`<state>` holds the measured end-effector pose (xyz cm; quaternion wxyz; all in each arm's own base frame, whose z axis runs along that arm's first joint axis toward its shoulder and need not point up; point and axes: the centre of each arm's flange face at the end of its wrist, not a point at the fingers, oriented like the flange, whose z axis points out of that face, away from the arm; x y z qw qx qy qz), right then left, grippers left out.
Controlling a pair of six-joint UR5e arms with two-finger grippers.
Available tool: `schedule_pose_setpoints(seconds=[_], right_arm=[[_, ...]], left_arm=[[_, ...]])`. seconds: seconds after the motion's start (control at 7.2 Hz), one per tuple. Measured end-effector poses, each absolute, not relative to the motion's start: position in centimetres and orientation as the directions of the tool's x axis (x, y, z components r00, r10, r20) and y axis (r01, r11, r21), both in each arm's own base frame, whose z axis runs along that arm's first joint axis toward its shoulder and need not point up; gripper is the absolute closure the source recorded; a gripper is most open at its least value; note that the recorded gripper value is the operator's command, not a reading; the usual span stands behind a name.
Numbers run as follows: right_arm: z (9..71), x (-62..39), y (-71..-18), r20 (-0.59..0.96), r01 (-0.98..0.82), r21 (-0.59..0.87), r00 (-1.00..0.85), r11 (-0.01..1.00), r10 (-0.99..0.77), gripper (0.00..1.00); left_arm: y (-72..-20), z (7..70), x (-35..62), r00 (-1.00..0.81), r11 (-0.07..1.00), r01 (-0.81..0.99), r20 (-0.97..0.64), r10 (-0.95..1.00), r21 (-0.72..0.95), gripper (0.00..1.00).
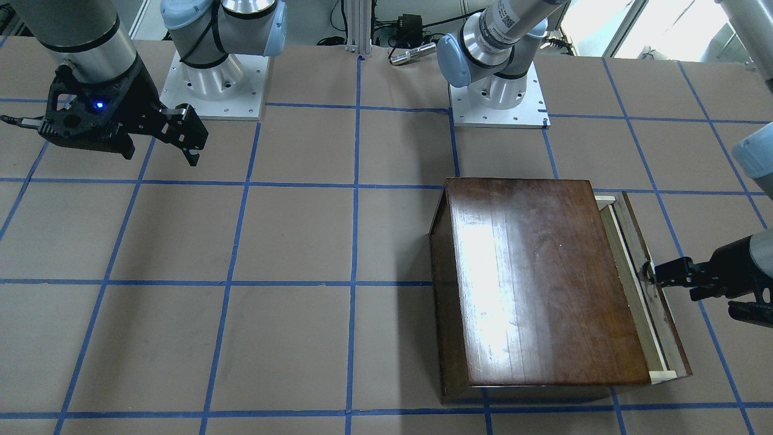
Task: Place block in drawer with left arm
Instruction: 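Keep pulling the drawer farther open with the left gripper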
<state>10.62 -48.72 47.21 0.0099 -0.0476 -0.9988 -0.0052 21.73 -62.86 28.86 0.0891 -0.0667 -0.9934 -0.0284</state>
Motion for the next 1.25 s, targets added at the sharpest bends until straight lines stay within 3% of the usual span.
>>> schedule_pose_setpoints(seconds=[1.25], right_arm=[[47.2,10.6,-48.7,0.02,0.095,0.01,-0.995,0.995,0.095,0.0]], left_arm=[[-62.7,28.7,24.4,-0.975,0.988,0.148,0.175,0.139,0.034,0.0]])
